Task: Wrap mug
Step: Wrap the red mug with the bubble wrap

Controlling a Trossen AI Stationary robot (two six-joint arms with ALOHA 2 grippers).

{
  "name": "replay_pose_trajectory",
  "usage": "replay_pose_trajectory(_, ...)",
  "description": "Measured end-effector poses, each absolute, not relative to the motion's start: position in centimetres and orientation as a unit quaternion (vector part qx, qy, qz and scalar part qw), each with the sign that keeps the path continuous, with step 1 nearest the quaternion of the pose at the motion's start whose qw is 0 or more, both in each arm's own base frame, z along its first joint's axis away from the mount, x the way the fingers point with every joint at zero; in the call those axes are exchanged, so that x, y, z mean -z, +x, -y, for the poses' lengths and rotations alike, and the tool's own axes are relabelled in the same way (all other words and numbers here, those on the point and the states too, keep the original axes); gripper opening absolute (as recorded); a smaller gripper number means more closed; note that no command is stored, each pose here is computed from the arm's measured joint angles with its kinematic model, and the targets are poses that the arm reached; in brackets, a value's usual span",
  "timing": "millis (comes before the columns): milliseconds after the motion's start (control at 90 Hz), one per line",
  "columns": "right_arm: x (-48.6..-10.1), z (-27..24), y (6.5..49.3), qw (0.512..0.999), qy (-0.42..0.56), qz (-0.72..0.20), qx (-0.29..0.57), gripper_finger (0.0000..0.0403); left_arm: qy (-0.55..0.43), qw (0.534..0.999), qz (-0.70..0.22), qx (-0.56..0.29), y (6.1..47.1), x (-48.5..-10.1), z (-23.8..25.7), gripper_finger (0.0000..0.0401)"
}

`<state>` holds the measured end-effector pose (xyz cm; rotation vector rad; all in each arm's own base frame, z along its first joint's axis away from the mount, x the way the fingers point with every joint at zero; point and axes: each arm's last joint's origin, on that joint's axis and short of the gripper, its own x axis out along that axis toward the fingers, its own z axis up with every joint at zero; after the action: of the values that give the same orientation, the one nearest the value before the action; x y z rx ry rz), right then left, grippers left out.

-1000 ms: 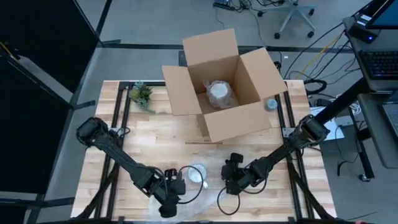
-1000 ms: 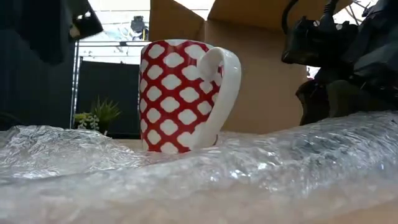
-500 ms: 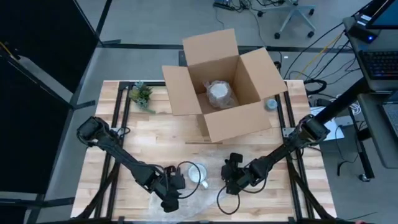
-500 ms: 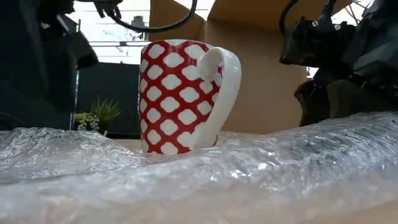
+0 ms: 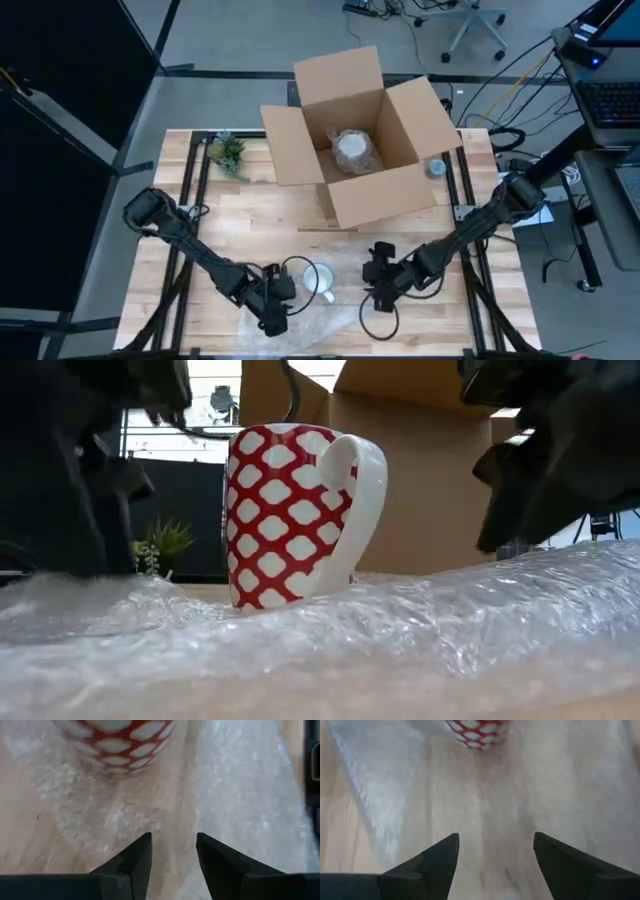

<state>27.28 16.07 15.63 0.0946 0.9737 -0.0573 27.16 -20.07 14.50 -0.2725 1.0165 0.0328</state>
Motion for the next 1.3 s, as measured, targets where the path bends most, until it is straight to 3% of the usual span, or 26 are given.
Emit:
replay_pose_trajectory(244,-12.8,-16.2,27.2,0.857,0.056,-0.508,0.071,0.0242,-0.104,0.859,-0.501,-0.031,25.9,-12.5,19.1,0.0143)
replay_pose_trajectory(678,-12.4,-18.0,25.5,0.836,0.14,-0.513,0.133,0.0242,-0.057,0.86,-0.503,-0.06,26.8,-11.9,16.6,0.0143)
replay_pose_trajectory(1100,-12.4,-20.7,23.6,0.823,0.248,-0.481,0.173,0.0242,0.052,0.845,-0.529,-0.05,28.9,-11.8,11.8,0.0143)
replay_pose_trajectory(1300,-12.5,-21.5,23.5,0.829,0.256,-0.475,0.146,0.0242,0.105,0.829,-0.549,-0.037,30.1,-13.1,9.8,0.0143)
